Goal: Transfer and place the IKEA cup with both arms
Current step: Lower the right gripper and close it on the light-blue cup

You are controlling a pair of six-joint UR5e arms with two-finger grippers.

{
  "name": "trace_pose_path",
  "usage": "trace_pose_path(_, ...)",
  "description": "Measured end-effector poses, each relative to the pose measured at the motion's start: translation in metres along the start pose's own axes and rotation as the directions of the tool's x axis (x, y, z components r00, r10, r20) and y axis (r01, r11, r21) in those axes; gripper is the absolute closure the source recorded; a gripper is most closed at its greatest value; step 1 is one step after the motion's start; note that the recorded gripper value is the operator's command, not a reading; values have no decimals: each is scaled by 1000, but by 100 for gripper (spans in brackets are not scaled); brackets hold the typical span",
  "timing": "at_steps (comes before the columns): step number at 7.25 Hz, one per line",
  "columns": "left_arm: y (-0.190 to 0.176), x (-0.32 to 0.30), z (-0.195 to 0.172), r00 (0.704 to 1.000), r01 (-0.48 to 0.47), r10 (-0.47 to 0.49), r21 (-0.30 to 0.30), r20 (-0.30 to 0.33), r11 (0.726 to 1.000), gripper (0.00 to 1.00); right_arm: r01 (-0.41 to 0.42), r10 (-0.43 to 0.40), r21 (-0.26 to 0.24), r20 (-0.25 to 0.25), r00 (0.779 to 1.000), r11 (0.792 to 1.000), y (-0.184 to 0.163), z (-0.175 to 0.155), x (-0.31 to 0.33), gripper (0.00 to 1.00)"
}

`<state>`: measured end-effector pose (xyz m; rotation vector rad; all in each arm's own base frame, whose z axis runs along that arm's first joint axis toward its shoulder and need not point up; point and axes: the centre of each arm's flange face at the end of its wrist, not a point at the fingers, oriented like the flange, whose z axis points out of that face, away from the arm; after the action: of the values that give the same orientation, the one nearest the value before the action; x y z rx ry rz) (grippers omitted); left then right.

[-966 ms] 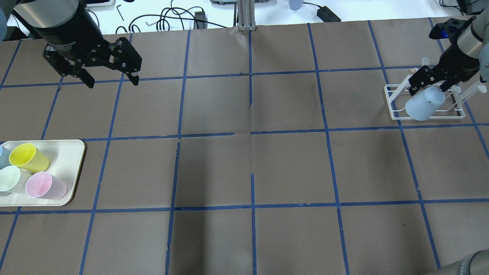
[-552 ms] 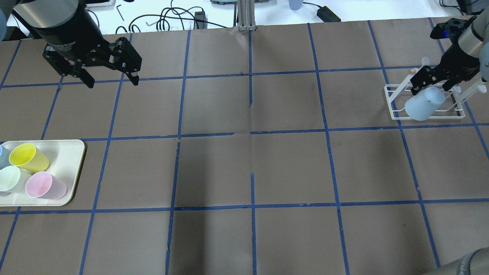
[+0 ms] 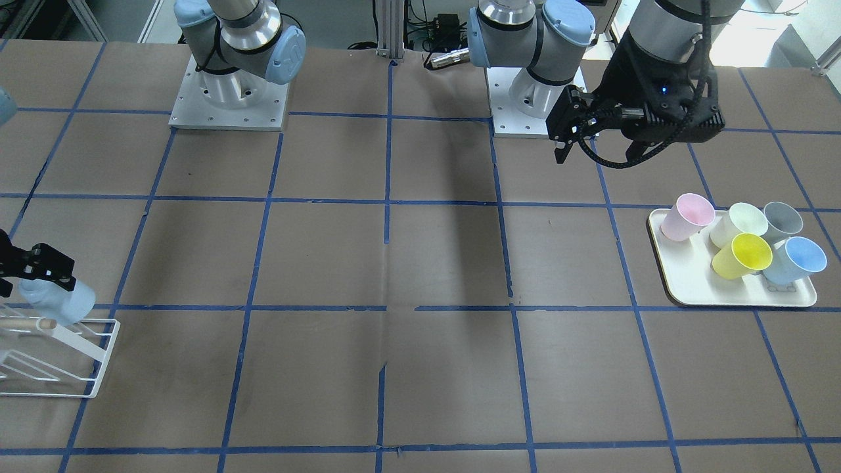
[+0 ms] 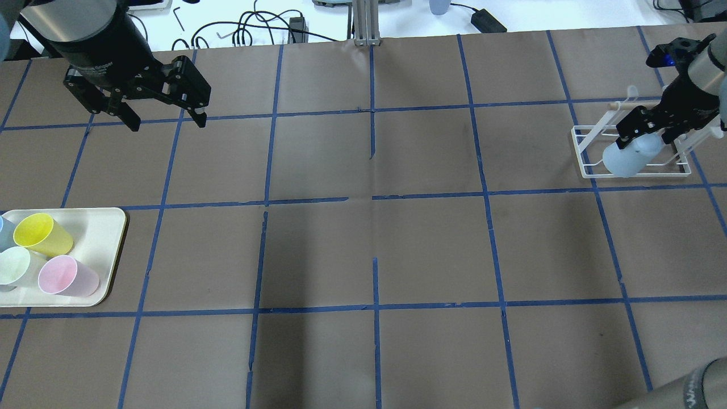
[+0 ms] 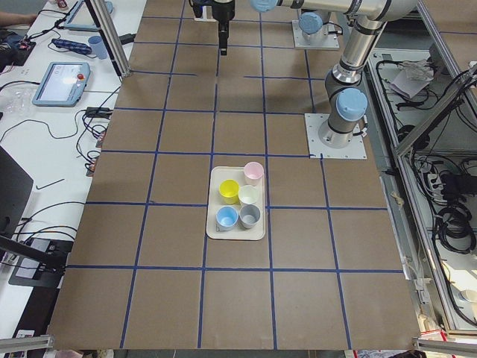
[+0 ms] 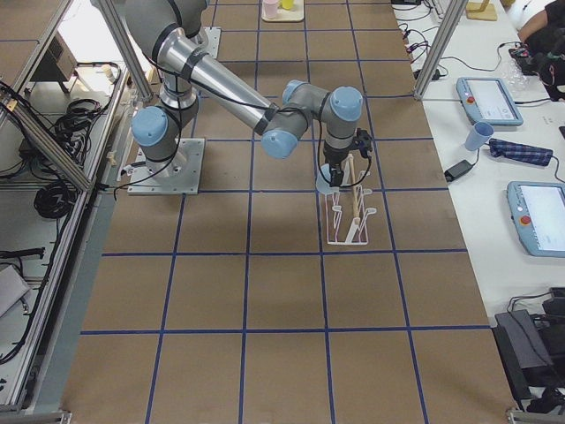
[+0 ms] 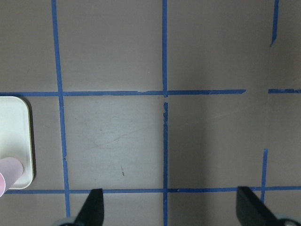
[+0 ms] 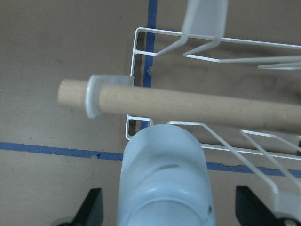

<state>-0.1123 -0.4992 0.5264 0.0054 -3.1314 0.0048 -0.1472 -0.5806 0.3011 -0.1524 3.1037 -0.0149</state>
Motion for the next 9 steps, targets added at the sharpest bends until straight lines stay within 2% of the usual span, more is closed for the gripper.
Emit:
trace_pose_path(2, 0, 0, 0, 1000, 0, 0, 0, 0, 1000, 0, -2, 2, -11, 9, 1000, 1000, 0, 8, 1, 2)
trace_pose_path(4, 1, 0, 1, 1000, -1, 1, 0, 1, 1000, 0, -4, 4, -16, 14, 1000, 1000, -1, 13, 2, 16)
trace_pose_path(9, 1, 0, 1, 1000, -1, 1, 0, 1, 1000, 0, -1, 1, -9, 12, 1000, 1000, -4, 9, -1, 15)
